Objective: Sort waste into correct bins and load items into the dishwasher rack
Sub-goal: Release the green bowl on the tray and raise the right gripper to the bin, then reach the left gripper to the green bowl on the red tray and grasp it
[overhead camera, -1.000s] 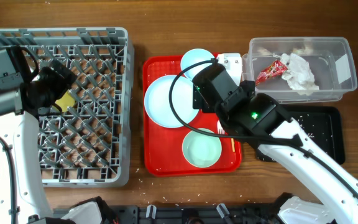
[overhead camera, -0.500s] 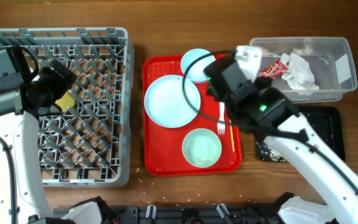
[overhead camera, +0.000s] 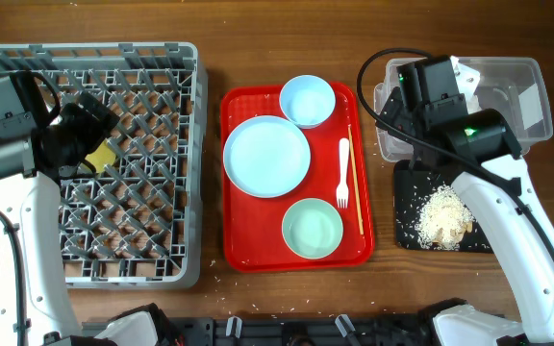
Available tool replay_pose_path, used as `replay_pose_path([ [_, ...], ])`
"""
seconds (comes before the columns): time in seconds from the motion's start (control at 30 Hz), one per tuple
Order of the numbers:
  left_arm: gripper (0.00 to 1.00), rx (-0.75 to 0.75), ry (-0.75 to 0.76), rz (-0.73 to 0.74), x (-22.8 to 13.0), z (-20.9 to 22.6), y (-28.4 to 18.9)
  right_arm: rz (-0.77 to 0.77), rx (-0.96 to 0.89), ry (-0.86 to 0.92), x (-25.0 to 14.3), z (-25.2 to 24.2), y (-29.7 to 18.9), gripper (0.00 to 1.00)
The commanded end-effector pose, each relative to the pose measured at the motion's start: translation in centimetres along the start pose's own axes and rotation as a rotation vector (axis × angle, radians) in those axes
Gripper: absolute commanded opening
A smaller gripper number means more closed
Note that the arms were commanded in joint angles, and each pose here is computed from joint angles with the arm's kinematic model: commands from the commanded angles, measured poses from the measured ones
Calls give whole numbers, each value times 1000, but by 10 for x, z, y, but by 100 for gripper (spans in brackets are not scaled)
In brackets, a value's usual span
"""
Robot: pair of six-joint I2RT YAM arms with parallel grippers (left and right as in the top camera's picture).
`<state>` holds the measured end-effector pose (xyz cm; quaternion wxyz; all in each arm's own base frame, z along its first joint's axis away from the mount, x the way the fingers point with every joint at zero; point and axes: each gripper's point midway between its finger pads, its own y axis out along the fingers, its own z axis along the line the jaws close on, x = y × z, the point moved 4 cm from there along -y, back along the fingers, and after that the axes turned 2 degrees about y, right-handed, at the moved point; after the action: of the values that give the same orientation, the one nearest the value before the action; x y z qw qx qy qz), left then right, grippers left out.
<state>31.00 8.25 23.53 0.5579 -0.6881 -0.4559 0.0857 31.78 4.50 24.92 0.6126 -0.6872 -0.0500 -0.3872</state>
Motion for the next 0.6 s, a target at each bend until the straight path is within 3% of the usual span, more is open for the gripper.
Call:
replay_pose_path([
  [0.0, 100, -5, 9, -17, 1, -1, -5, -17, 26, 27, 6, 2, -8, 100],
  [0.37, 100, -11, 10, -27, 3, -2, -5, -18, 26, 27, 6, 1, -8, 100],
  [0.57, 100, -307, 28, 208, -35, -45, -13, -18, 26, 27, 6, 1, -8, 100],
])
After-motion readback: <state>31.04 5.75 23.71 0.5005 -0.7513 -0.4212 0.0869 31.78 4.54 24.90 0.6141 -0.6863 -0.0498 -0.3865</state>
